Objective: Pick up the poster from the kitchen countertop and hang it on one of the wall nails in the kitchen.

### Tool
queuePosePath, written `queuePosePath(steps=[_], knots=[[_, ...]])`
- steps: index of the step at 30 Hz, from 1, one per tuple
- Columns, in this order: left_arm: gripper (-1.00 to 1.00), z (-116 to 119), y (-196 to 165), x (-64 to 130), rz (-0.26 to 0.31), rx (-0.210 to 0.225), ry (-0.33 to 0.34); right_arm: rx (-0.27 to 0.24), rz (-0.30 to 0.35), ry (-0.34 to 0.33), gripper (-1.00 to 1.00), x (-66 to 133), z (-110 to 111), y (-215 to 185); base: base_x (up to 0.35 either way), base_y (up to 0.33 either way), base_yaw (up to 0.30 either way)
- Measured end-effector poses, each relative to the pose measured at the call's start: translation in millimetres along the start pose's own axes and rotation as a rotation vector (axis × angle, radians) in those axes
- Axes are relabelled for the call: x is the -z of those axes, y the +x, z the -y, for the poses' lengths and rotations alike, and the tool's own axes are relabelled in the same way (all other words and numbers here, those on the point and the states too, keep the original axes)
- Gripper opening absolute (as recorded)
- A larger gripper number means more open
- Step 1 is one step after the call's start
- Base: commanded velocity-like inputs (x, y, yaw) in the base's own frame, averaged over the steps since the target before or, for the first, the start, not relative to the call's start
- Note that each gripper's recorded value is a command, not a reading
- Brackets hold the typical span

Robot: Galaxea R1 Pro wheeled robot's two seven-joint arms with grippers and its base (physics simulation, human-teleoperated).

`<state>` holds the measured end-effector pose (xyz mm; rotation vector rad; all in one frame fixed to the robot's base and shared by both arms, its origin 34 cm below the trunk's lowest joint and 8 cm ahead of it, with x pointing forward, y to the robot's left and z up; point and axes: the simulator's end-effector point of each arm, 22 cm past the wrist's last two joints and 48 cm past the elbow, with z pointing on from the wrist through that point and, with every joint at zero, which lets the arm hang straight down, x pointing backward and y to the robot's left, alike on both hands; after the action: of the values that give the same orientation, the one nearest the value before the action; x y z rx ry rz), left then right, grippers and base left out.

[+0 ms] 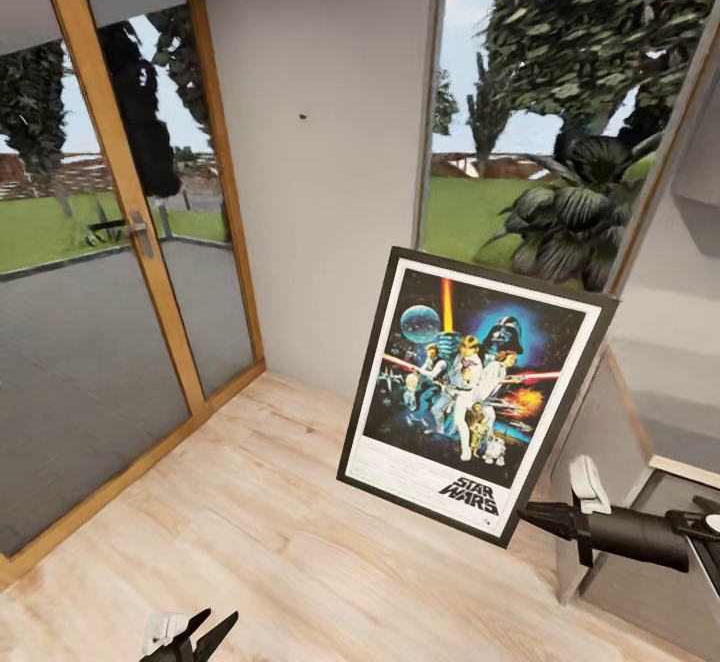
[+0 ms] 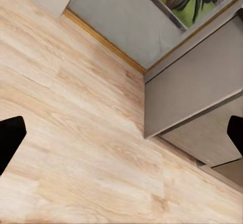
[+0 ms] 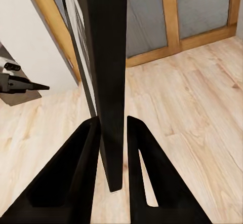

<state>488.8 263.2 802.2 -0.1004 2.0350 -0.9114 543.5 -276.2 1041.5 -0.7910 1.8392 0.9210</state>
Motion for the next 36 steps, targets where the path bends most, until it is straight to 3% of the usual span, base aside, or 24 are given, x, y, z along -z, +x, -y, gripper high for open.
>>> queuePosePath(steps=[36], knots=[[1.0,-0.2,0.0,0.0,0.0,0.0,-0.001,0.0,0.0,0.0,-1.0,-0.2,-0.1,0.0,0.146,0.327,0.0]])
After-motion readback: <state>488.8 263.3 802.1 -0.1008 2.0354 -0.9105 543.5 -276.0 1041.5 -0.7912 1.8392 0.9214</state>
